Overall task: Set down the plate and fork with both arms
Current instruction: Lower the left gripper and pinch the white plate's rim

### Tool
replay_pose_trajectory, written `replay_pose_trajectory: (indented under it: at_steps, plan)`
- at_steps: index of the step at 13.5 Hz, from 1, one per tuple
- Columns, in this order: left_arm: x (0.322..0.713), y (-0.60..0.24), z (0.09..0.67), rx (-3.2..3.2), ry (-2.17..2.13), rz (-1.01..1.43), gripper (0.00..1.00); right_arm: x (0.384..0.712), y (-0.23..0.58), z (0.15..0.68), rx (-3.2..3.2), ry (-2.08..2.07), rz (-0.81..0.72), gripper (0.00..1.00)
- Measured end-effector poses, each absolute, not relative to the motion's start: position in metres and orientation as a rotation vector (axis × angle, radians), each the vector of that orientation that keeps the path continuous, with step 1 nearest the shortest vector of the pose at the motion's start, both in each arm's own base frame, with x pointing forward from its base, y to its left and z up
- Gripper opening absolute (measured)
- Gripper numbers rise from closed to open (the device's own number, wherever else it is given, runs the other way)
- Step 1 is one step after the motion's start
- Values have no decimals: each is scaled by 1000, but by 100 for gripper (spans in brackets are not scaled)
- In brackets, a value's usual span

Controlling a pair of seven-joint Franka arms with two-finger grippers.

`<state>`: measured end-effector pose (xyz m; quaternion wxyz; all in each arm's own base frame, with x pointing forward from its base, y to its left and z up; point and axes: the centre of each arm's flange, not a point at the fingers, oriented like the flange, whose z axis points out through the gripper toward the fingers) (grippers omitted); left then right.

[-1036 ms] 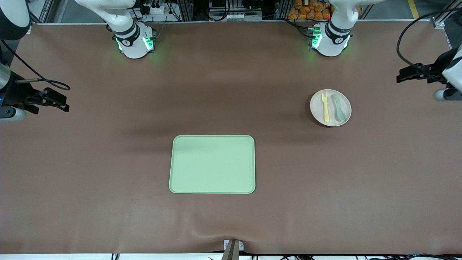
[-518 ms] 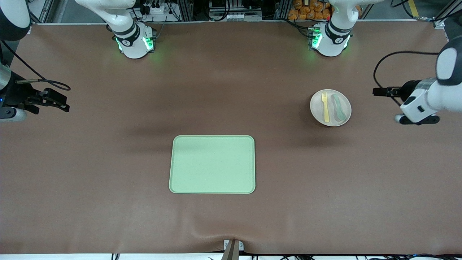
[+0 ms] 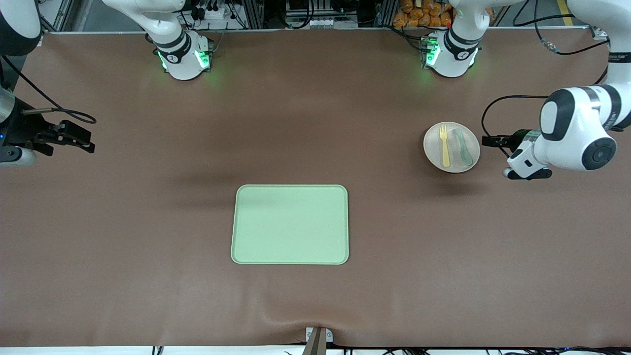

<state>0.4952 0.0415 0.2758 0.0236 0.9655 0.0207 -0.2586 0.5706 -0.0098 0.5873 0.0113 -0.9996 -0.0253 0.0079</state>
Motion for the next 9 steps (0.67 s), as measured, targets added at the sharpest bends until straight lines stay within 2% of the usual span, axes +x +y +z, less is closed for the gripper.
replay_pose_trajectory:
  at_steps: [3, 9]
  plan:
    - [479, 64, 244, 2984, 89, -747, 100, 571, -10, 587, -3118, -79, 25, 100]
    - [473, 62, 186, 2986, 85, -732, 100, 571, -11, 587, -3118, -76, 25, 100]
